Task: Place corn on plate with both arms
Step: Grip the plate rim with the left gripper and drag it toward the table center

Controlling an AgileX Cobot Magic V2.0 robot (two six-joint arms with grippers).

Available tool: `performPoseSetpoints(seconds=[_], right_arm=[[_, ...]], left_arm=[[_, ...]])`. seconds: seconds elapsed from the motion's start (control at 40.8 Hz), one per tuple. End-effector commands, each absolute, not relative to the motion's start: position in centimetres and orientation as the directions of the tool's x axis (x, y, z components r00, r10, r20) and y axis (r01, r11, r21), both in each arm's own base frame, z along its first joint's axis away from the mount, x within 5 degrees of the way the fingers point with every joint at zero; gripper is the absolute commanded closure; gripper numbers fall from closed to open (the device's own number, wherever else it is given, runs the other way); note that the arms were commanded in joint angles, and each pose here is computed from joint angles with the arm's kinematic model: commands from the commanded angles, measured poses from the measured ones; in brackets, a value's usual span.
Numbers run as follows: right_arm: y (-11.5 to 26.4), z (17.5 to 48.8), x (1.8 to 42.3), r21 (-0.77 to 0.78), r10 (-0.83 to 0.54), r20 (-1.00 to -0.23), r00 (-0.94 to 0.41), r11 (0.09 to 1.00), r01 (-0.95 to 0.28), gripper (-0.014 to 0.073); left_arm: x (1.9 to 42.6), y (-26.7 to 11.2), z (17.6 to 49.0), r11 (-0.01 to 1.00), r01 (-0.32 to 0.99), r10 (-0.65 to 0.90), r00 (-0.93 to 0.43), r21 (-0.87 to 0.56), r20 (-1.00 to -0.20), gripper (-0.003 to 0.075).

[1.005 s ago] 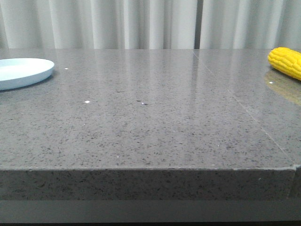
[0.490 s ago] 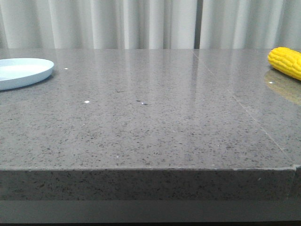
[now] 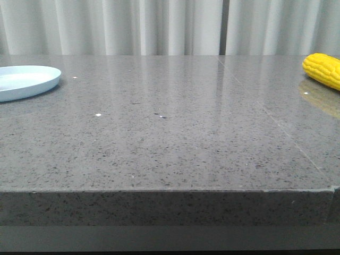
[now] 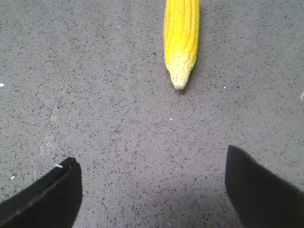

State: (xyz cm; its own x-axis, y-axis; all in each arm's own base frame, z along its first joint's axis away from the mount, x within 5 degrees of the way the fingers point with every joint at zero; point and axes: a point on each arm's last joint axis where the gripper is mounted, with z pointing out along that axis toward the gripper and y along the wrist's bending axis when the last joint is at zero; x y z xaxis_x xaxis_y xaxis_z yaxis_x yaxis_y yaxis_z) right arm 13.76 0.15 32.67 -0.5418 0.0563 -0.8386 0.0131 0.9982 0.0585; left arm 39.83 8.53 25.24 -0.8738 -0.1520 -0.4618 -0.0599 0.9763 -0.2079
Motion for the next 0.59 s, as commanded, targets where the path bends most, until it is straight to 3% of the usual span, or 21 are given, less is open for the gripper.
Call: performPoseSetpoints(seconds=[0.0,0.098,0.368,0.564], right_arm=[[0.1,34.0,14.1,0.052,0.051,-0.884,-0.465,0.999,0.011,-0.0040],[0.1,34.0,14.1,0.052,0.051,-0.884,-0.465,0.999,0.011,-0.0040],[0.1,34.0,14.1,0.052,0.051,-0.884,-0.465,0.999,0.011,-0.0040],[0.1,34.0,14.1,0.052,0.051,-0.884,-0.465,0.999,0.011,-0.0040]], left_arm=[[39.7,8.1,28.3,0.975,-0.046,-0.159,-0.824,-0.216,-0.544,0.0624],[39.7,8.1,28.2,0.975,-0.044,-0.158,-0.829,-0.218,-0.537,0.0736],[39.7,7.6,28.7,0.960,-0.042,-0.190,-0.825,-0.278,-0.533,0.0741],[40.1,5.1,31.0,0.939,0.096,-0.110,-0.826,-0.331,-0.552,0.0741]])
